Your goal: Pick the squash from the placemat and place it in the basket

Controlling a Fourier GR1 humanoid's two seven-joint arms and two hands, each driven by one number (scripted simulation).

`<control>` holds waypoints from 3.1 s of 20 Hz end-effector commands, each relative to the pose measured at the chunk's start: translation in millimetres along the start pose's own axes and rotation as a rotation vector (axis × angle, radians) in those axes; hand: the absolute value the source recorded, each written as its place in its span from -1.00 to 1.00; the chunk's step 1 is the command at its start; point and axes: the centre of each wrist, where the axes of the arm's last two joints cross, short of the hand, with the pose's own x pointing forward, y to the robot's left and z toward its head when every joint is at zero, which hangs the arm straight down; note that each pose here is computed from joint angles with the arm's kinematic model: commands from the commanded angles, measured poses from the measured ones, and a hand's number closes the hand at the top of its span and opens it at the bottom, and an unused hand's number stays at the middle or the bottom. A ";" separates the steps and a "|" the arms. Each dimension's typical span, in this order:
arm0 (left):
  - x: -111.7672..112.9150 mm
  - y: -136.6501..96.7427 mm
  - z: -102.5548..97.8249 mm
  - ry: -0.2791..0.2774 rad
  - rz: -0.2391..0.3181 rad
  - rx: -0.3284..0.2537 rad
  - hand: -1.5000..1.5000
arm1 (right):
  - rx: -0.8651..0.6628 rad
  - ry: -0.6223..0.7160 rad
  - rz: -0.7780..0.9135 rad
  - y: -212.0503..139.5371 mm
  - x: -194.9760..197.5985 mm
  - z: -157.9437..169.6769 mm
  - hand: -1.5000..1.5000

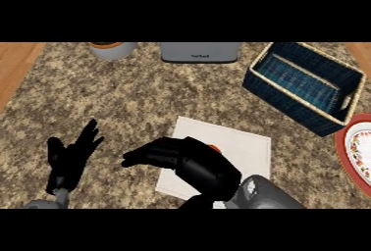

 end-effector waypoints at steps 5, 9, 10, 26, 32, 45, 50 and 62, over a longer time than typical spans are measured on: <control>-29.6 20.4 16.8 0.204 -0.016 0.043 0.00 | -0.004 0.168 0.555 -93.2 65.9 -8.9 -1.00; -45.3 6.7 26.0 0.202 0.003 0.031 0.00 | 0.089 0.217 0.651 -124.9 110.9 -14.2 -1.00; -32.6 2.3 21.6 0.187 -0.011 0.030 0.00 | 0.127 0.244 0.674 -142.1 118.3 -13.6 -1.00; -35.4 3.1 23.9 0.216 -0.004 0.017 0.00 | 0.487 0.454 0.719 -184.0 148.3 -6.9 -1.00; -32.6 6.7 27.2 0.203 -0.007 0.028 0.00 | 0.473 0.447 0.658 -166.0 129.4 2.7 -1.00; -26.4 14.9 26.3 0.177 -0.009 0.015 0.00 | 0.474 0.478 0.677 -98.5 70.7 -6.7 -1.00; -42.6 20.9 36.9 0.181 0.005 0.025 0.00 | 0.485 0.504 0.680 -82.1 52.3 11.6 -1.00; -26.8 10.0 22.7 0.185 -0.011 0.019 0.00 | 0.464 0.481 0.688 -55.9 9.2 -0.7 -1.00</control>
